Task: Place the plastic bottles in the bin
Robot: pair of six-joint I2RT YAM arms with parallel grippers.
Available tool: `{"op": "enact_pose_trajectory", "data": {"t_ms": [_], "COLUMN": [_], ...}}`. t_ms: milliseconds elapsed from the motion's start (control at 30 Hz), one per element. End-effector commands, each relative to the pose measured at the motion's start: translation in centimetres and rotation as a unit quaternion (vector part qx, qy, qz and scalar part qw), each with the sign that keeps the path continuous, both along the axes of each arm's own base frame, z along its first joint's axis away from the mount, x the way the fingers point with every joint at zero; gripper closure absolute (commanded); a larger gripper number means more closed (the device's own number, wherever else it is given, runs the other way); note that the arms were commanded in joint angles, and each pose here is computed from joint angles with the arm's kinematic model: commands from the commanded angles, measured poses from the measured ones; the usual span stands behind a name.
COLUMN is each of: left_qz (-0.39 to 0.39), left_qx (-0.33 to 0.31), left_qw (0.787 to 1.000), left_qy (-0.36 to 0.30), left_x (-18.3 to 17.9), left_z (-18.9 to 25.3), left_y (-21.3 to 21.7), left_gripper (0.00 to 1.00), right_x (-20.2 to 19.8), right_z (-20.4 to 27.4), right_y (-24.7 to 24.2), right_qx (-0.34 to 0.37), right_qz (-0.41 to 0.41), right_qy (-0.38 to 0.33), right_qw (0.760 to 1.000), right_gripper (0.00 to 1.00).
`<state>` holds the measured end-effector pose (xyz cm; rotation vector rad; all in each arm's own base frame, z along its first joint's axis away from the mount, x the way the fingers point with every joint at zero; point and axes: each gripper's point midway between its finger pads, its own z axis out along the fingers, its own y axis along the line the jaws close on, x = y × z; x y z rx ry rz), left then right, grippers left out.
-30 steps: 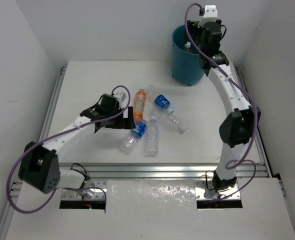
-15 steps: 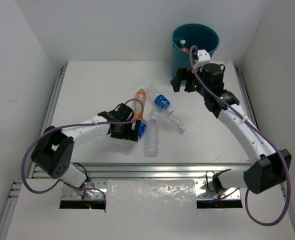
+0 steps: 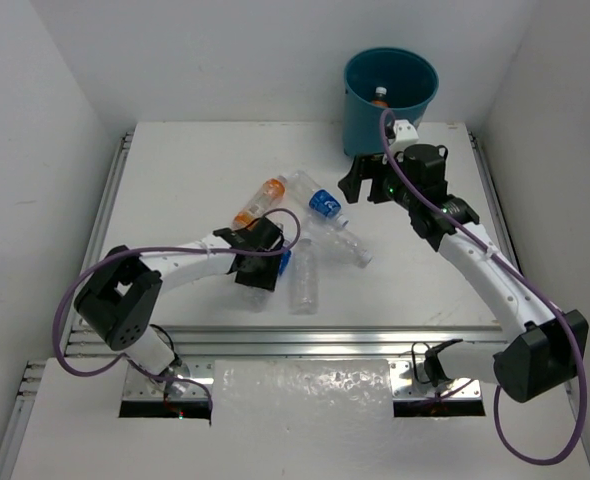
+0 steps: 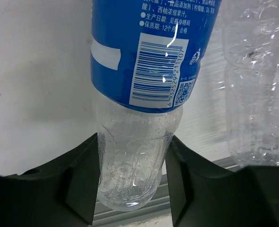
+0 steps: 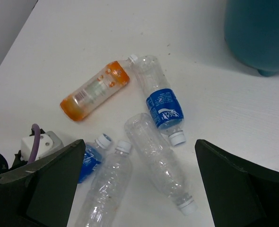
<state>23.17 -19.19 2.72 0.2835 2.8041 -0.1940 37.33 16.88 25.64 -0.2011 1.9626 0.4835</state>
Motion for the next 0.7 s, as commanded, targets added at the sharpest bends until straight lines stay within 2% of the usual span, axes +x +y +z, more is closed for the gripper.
{"op": "enact_pose_trajectory", "data": {"t_ms": [0, 33, 133, 167, 267, 400, 500, 533, 567, 633, 667], "left_qz": [0.005, 0.002, -0.010, -0.011, 0.003, 0.054, 0.061, 0.049, 0.040, 0.002, -0.010], "left_qx": [0.007, 0.005, -0.005, -0.006, -0.011, -0.002, -0.025, -0.045, -0.083, -0.139, -0.185], "left_qw": [1.000, 1.000, 1.000, 1.000, 0.998, 0.991, 0.986, 0.984, 0.977, 0.970, 0.956], "left_qy": [-0.010, -0.011, -0.022, -0.026, -0.056, -0.125, -0.156, -0.164, -0.190, -0.197, -0.228], "left_x": [0.1, -0.1, -0.2, -0.1, 0.6, 2.4, 2.8, 2.8, 3.2, 2.4, 2.6], "left_z": [0.2, 0.4, 1.8, 2.2, 5.1, 10.9, 13.9, 14.8, 16.6, 17.9, 20.2], "left_y": [-0.7, -0.9, -1.8, -1.9, -2.1, -0.7, -0.7, -1.3, -2.2, -3.9, -4.8], "left_gripper": [0.63, 0.63, 0.73, 0.82, 0.99, 1.00, 1.00, 1.00, 1.00, 1.00, 1.00], "right_x": [-0.1, -0.1, -0.3, -0.6, -1.0, -2.5, -3.6, -4.1, -4.0, -5.0, -5.0], "right_z": [1.5, 1.4, 1.1, 1.1, 0.7, 1.0, 1.6, 1.8, 2.7, 2.5, 3.2], "right_y": [0.5, 0.5, 0.9, 1.4, 2.4, 4.9, 6.7, 7.3, 7.7, 8.6, 8.9], "right_qx": [0.019, 0.020, 0.028, 0.034, 0.060, 0.130, 0.187, 0.219, 0.240, 0.286, 0.301], "right_qz": [0.007, 0.005, 0.015, 0.026, 0.048, 0.103, 0.149, 0.153, 0.164, 0.180, 0.191], "right_qy": [-0.022, -0.022, -0.014, -0.011, 0.002, 0.023, 0.027, 0.046, 0.031, 0.061, 0.051], "right_qw": [1.000, 1.000, 0.999, 0.999, 0.997, 0.986, 0.971, 0.963, 0.956, 0.939, 0.933], "right_gripper": [0.01, 0.01, 0.01, 0.01, 0.01, 0.01, 0.01, 0.01, 0.01, 0.01, 0.01]}}
